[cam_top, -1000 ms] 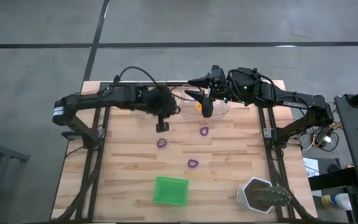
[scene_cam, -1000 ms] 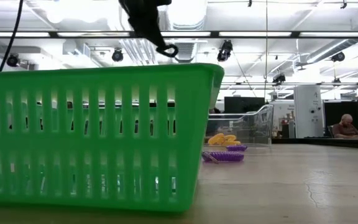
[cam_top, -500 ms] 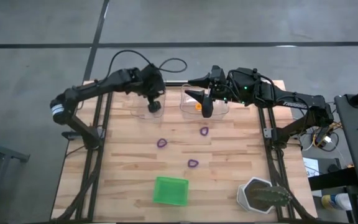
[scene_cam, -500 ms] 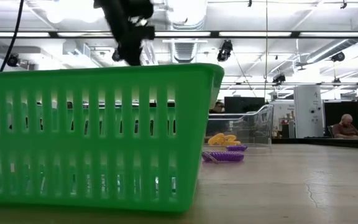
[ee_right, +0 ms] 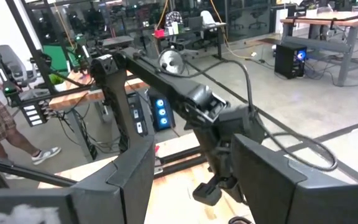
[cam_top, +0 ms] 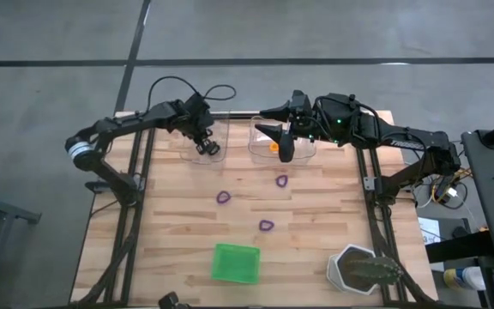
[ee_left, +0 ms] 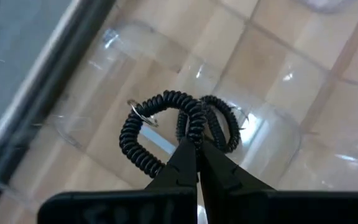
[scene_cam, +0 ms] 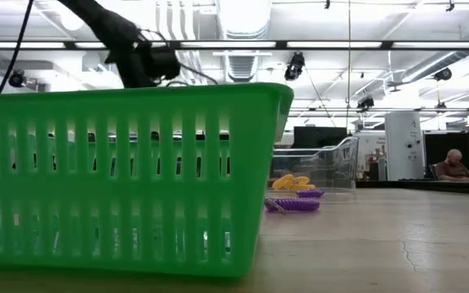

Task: Sort spring keychains
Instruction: Put the black spring keychain into the left transparent bin, then put the bottom violet spring keychain into the green bin

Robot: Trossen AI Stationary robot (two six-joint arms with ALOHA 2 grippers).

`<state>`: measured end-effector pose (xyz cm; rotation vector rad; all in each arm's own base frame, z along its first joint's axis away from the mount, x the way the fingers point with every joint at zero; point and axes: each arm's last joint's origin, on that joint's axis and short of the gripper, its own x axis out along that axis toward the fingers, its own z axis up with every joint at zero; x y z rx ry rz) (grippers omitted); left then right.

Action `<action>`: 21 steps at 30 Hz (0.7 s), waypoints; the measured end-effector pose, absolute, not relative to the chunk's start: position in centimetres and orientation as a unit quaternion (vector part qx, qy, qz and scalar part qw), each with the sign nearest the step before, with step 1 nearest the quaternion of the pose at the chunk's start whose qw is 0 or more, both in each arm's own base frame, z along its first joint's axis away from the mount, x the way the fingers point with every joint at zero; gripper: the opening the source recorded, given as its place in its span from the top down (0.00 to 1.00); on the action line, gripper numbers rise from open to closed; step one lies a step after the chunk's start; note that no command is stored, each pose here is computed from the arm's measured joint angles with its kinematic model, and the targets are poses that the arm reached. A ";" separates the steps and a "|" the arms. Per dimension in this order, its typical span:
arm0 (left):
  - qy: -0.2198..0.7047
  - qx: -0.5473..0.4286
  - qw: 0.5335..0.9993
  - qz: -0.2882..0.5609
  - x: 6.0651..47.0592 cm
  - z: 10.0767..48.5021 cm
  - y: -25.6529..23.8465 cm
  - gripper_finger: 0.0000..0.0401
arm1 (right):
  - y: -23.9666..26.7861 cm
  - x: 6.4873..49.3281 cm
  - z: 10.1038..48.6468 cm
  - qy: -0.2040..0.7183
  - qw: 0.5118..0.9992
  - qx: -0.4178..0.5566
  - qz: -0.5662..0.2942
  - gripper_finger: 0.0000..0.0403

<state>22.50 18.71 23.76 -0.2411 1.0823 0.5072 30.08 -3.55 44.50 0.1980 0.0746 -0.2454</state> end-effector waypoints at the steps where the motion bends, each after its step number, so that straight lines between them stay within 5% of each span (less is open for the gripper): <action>1: 0.506 -0.118 0.821 0.238 22.5 23.2 18.8 1.00 | -3.6 30.1 44.5 0.037 0.987 0.098 -0.122 0.49; 10: 0.516 -0.135 0.813 0.235 22.3 20.8 18.6 0.97 | -3.6 30.2 44.4 0.039 0.987 0.097 -0.122 0.49; 21: 0.476 -0.173 0.821 0.265 23.0 21.8 19.1 0.80 | -3.6 30.2 44.4 0.039 0.986 0.102 -0.123 0.49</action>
